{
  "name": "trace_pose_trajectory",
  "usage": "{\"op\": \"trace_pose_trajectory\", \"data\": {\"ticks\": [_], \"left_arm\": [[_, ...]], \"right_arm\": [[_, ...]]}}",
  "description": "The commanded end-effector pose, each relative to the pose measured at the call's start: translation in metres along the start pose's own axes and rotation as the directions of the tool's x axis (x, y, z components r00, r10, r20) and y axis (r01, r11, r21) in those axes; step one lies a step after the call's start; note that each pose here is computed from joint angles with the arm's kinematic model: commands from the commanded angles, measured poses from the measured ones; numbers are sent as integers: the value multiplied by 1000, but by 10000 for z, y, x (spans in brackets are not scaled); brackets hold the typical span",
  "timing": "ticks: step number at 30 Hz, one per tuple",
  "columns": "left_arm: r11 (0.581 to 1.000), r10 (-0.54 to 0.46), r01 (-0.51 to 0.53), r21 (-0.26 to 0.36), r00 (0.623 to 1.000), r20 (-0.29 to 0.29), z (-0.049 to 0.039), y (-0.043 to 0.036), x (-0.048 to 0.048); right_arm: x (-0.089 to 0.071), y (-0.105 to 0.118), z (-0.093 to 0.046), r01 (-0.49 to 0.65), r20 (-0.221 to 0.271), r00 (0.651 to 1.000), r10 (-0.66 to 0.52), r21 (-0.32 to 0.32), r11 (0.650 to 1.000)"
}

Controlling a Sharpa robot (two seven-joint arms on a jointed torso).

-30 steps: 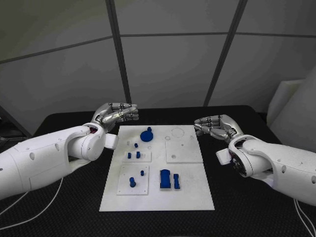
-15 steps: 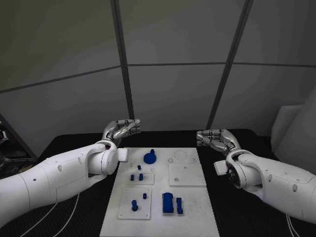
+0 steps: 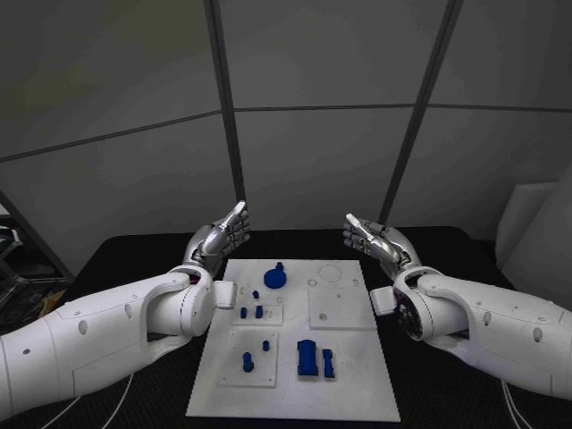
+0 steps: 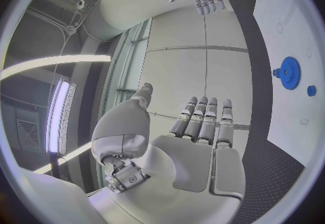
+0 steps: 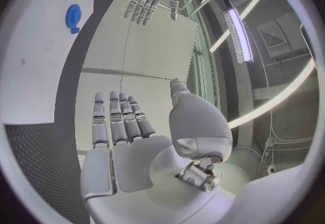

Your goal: Assemble the parts on the task board

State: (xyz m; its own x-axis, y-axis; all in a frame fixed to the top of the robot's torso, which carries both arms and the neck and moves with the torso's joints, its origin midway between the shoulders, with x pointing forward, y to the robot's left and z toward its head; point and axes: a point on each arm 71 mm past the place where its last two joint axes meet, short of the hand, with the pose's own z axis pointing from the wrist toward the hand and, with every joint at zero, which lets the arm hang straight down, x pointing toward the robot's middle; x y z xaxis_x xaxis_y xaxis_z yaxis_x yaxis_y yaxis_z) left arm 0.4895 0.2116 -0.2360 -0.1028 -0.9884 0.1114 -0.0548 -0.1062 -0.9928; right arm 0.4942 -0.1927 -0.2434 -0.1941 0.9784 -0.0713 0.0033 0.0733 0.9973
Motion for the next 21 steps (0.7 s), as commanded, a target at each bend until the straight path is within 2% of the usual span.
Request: {"op": "trace_pose_trajectory", "data": {"ticks": [1, 4, 8, 21], "left_arm": [[996, 77, -81, 39, 993, 85, -103, -58, 76], [995, 90, -94, 42, 992, 88, -198, -72, 172], [994, 97, -101, 43, 991, 90, -254, -81, 226], [994, 97, -101, 43, 991, 90, -260, -82, 231]], "right_arm": [[-18, 83, -110, -42, 130, 991, 44, -20, 999], [19, 139, -218, -63, 154, 986, 66, -20, 998], [44, 178, -296, -77, 171, 982, 79, -19, 997], [52, 190, -321, -81, 176, 981, 83, -18, 997]]}}
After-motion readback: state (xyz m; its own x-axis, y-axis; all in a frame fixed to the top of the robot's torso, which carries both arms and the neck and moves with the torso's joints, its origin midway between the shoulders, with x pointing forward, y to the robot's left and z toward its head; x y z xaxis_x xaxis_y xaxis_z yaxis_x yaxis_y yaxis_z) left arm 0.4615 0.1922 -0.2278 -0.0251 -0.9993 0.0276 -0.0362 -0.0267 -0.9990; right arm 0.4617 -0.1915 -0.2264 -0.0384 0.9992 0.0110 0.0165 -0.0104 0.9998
